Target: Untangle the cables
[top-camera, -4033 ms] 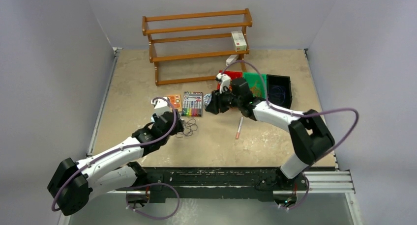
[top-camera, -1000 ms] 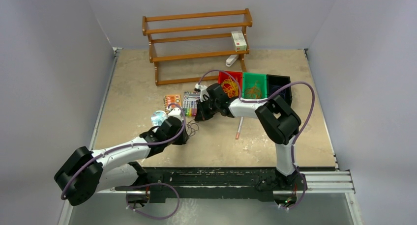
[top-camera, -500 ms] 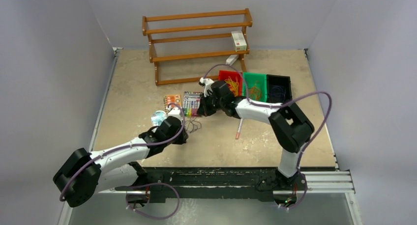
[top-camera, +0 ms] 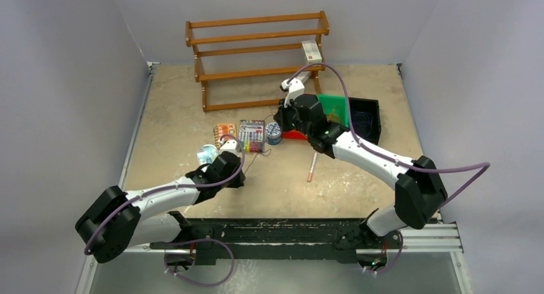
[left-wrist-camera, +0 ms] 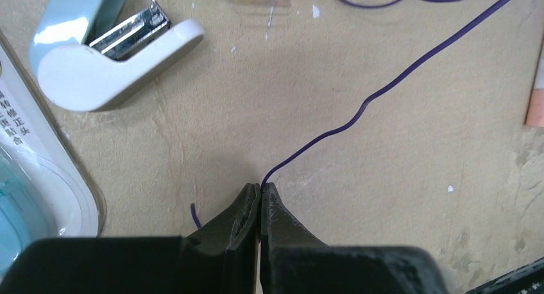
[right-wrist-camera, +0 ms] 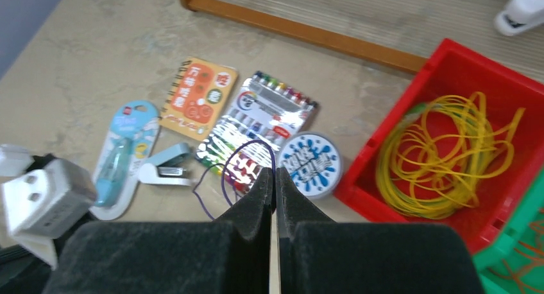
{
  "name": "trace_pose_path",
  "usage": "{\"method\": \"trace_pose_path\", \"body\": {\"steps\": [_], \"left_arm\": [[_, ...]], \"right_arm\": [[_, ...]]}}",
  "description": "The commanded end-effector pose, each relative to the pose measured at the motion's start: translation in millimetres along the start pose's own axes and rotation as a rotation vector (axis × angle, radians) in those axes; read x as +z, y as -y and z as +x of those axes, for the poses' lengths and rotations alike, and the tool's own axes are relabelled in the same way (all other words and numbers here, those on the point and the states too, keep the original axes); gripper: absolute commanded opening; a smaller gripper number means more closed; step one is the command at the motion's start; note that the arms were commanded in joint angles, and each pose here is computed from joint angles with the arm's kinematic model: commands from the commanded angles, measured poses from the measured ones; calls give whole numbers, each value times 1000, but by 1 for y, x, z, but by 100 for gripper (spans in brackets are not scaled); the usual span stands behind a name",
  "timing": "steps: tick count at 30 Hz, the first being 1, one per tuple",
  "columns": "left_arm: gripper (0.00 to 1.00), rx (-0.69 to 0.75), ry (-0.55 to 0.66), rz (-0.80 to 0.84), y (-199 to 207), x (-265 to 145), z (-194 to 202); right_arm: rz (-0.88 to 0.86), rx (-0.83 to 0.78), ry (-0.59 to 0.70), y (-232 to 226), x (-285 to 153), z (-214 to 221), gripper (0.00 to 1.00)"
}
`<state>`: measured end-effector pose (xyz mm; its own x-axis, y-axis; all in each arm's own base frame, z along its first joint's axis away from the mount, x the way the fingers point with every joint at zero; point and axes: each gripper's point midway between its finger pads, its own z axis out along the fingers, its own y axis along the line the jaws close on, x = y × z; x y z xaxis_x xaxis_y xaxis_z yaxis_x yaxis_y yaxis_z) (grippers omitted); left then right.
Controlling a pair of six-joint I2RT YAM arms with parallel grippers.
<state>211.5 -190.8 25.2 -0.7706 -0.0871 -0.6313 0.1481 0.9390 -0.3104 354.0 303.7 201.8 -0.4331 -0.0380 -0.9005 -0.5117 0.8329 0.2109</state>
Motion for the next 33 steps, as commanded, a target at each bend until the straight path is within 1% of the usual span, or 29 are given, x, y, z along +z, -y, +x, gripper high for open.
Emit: {"method": "trace_pose_path", "body": {"steps": [1,6,8,11,14,18,21,24,27,29,30,33], "left_arm": [[0,-12,45,-21,4,0,-16],[0,-15,45,-22,5,2,-16],[0,-14,46,-22,5,2,-18],[0,-8,51,-20,7,1,-21],[0,-2,72,-2,15,-1,-32],[0,26,98,60,34,-3,-50],[0,45,114,104,49,-5,-62],[0,59,123,131,57,-7,-70],[0,67,128,140,60,-11,-73],[0,68,131,125,56,-12,-73],[0,69,130,111,53,-12,-72],[0,64,115,59,41,-8,-65]], "right_arm": [[189,-60,121,40,-23,-41,0],[234,-27,193,50,-41,-55,0],[249,-19,217,53,-45,-57,4],[292,-10,229,61,-50,-56,6],[321,-2,266,66,-62,-63,5],[342,7,314,70,-79,-75,4],[354,10,349,72,-93,-85,0],[343,2,341,72,-98,-86,1],[255,-15,282,58,-91,-77,12],[156,-7,229,42,-81,-62,24],[109,0,197,34,-75,-53,29],[-55,7,68,7,-52,-19,39]]}}
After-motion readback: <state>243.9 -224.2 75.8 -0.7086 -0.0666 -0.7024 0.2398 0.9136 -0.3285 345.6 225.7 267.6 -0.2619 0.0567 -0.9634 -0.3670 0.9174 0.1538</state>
